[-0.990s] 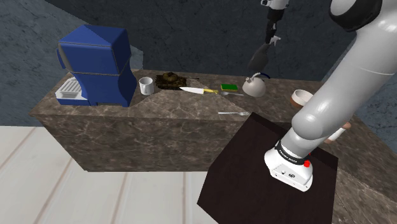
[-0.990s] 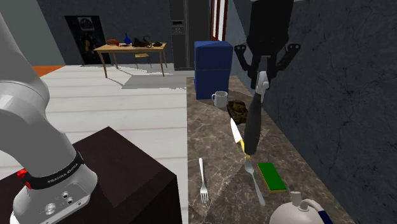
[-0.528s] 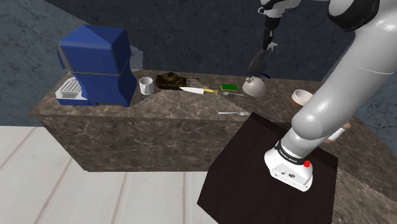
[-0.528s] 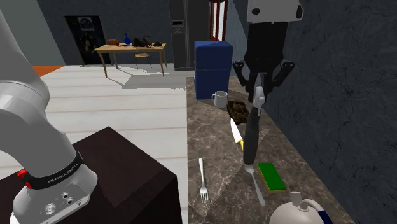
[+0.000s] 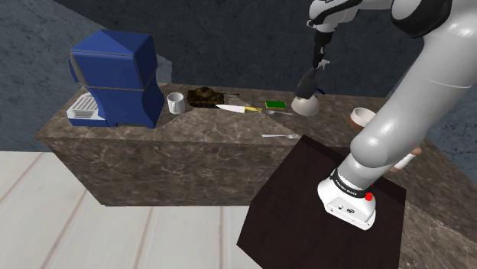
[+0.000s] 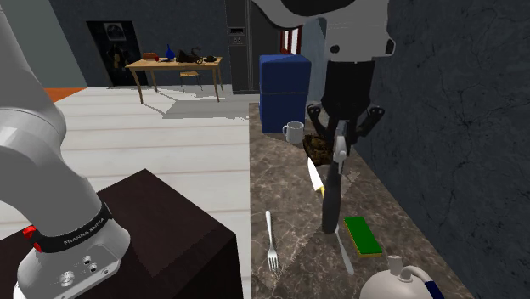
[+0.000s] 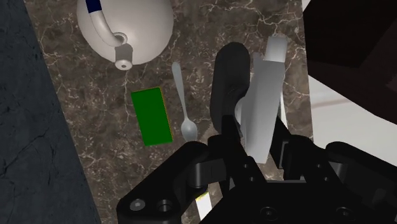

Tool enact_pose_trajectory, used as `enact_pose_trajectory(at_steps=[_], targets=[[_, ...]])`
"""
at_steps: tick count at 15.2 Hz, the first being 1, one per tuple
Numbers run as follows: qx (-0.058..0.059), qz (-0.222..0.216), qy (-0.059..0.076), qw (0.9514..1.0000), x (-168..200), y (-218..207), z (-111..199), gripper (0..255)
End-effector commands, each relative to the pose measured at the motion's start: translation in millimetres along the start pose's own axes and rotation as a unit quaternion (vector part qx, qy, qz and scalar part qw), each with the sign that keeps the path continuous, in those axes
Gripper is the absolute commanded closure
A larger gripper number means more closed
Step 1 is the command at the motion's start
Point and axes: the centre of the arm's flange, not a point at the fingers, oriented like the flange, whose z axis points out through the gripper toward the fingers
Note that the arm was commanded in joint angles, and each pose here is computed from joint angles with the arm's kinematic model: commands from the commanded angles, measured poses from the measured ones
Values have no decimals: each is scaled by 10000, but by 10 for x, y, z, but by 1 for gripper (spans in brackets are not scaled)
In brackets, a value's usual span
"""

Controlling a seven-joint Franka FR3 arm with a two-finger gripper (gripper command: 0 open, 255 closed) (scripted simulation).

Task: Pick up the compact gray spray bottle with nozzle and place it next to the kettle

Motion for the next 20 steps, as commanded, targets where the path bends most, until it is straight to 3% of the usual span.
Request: enact_pose_trajectory(at_steps=[1, 20], targets=[[-4, 0, 1, 10000, 12, 7, 96, 255], [-4, 0, 1, 10000, 133, -36, 1091, 255]])
